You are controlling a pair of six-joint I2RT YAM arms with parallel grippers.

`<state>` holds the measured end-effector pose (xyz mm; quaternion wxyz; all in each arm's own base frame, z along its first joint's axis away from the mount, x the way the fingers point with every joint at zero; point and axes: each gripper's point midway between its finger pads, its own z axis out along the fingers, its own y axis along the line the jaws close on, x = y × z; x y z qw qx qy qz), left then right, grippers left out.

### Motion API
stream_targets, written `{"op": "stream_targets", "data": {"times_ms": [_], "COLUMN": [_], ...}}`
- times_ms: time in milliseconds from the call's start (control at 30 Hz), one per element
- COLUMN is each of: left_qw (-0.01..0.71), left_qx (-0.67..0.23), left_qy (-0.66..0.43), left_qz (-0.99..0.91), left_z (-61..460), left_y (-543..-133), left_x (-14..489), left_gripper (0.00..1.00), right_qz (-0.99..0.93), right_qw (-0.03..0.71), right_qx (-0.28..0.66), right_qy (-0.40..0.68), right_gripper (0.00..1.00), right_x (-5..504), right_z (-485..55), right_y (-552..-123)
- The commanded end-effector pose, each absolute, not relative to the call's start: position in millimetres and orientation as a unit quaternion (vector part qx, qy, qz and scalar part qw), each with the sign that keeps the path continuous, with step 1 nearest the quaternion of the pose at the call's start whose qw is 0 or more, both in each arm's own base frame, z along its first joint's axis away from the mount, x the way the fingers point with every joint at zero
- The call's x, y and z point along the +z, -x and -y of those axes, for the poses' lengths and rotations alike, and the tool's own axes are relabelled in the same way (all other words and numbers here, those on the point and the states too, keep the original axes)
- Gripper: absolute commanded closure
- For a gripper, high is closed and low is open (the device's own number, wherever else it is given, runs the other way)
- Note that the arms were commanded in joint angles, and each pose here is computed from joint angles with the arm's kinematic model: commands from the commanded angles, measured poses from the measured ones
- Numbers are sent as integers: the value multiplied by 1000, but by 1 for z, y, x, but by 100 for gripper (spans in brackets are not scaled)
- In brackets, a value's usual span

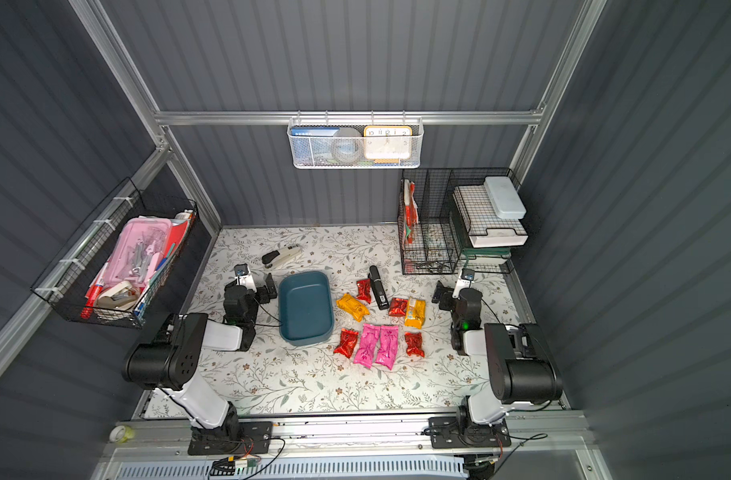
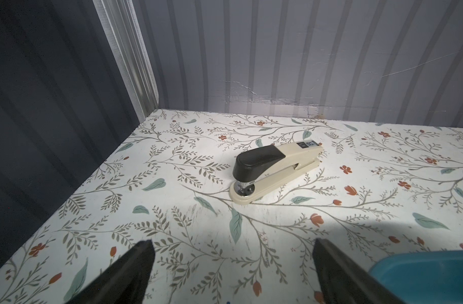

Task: Take the tea bags out of the storage box
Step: Reset both arms

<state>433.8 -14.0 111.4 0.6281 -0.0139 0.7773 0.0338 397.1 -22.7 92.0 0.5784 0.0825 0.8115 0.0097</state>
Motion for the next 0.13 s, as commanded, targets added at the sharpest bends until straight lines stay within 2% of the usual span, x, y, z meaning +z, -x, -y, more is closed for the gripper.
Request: {"op": "stream_targets", "data": {"times_ms": [0, 100], "left_qw": [638, 638], "left_qx": [34, 34], "left_qy": [6, 6], "left_qz": [-769, -769], "left_z": [16, 15], "left_y": [-435, -434], "left_x": [120, 119], "left_gripper": [1, 1], "right_qz": [-814, -811], "right_qw": [576, 580], "right_qx": [11, 14], "right_qy": [-71, -67], "right_gripper": [1, 1], "right_x": [92, 94], "right_z": [19, 17], "right_y": [-401, -399]}}
